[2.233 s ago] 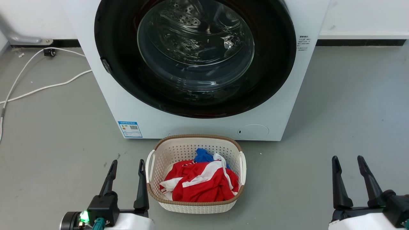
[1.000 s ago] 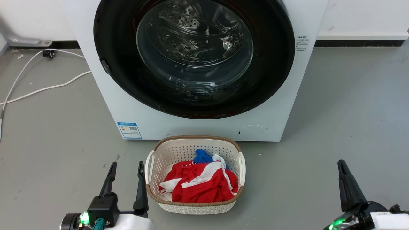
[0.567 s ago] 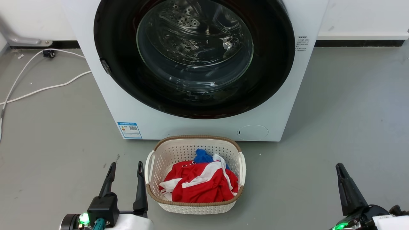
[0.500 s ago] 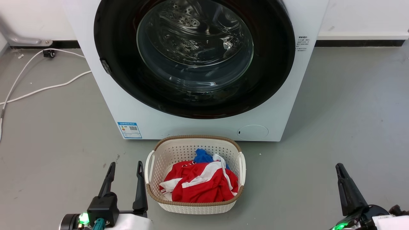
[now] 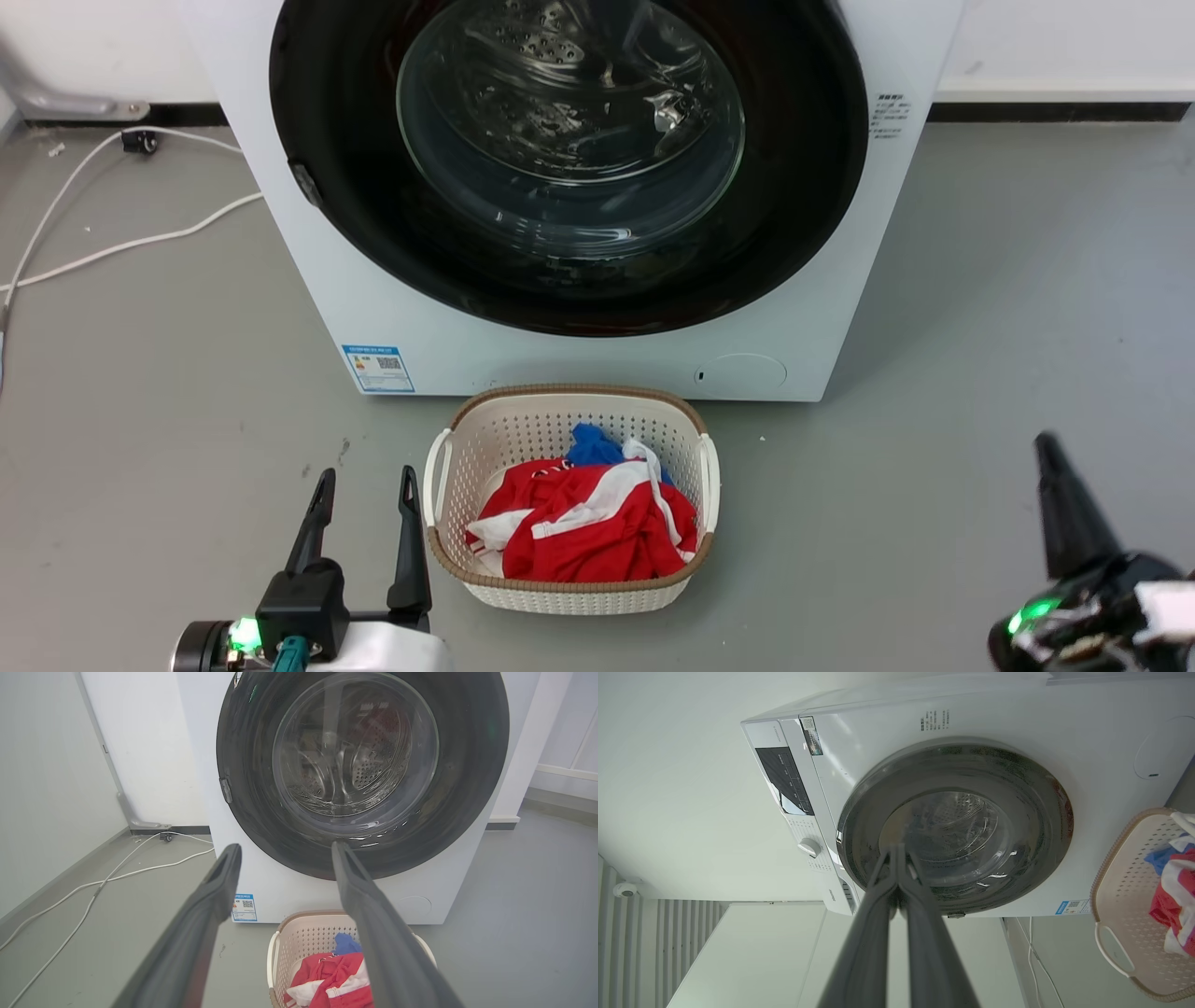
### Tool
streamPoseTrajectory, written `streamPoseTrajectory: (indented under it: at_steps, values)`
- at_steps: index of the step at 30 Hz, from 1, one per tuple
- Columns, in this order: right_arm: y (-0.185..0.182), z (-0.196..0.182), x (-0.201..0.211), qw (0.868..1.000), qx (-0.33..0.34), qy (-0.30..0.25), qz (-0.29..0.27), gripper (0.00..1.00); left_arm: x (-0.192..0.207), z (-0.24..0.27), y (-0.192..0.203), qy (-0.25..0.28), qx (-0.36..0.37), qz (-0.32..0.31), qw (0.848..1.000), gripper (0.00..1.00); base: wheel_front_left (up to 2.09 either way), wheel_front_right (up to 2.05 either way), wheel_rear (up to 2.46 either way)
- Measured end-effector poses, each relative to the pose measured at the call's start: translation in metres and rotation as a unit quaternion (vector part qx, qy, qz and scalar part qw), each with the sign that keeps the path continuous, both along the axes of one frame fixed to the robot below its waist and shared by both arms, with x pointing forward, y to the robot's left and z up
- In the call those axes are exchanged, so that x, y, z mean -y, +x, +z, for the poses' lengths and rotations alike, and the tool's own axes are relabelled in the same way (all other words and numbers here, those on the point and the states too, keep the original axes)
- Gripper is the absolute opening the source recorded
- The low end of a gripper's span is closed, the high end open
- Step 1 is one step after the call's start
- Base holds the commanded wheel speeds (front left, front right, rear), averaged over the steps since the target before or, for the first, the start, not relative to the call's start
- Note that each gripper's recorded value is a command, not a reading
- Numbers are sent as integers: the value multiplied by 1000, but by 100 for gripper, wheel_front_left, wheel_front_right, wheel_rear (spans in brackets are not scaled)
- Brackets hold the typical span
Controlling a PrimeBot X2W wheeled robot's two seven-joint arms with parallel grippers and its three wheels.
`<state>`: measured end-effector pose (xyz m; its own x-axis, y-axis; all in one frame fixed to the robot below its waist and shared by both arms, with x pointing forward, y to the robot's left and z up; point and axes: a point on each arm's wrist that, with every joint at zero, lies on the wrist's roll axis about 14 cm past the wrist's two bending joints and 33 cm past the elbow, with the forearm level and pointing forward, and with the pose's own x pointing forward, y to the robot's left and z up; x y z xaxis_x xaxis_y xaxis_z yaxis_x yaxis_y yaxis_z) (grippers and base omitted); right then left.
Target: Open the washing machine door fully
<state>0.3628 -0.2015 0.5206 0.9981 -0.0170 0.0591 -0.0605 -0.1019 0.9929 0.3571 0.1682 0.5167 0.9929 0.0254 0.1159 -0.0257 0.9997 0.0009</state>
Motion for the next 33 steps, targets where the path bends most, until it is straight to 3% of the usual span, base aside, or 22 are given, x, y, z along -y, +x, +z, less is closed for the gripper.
streamPoseTrajectory:
  at_steps: [6, 16, 26, 33]
  values:
    - [41, 28, 29, 999, 41, -10, -23, 0, -1, 1, 12, 1, 1, 1, 1000, 100, 0, 0, 0]
    - [134, 66, 46, 995, 92, -39, 8, 0, -11, -5, 50, 13, 0, 10, 1000, 100, 0, 0, 0]
    - [233, 61, 35, 987, 79, -122, 69, 0, -10, -31, 100, 22, -15, -1, 1000, 100, 0, 0, 0]
    - [287, 36, 12, 976, 55, -169, 126, 0, -10, -59, 125, 23, -36, -5, 999, 100, 0, 0, 0]
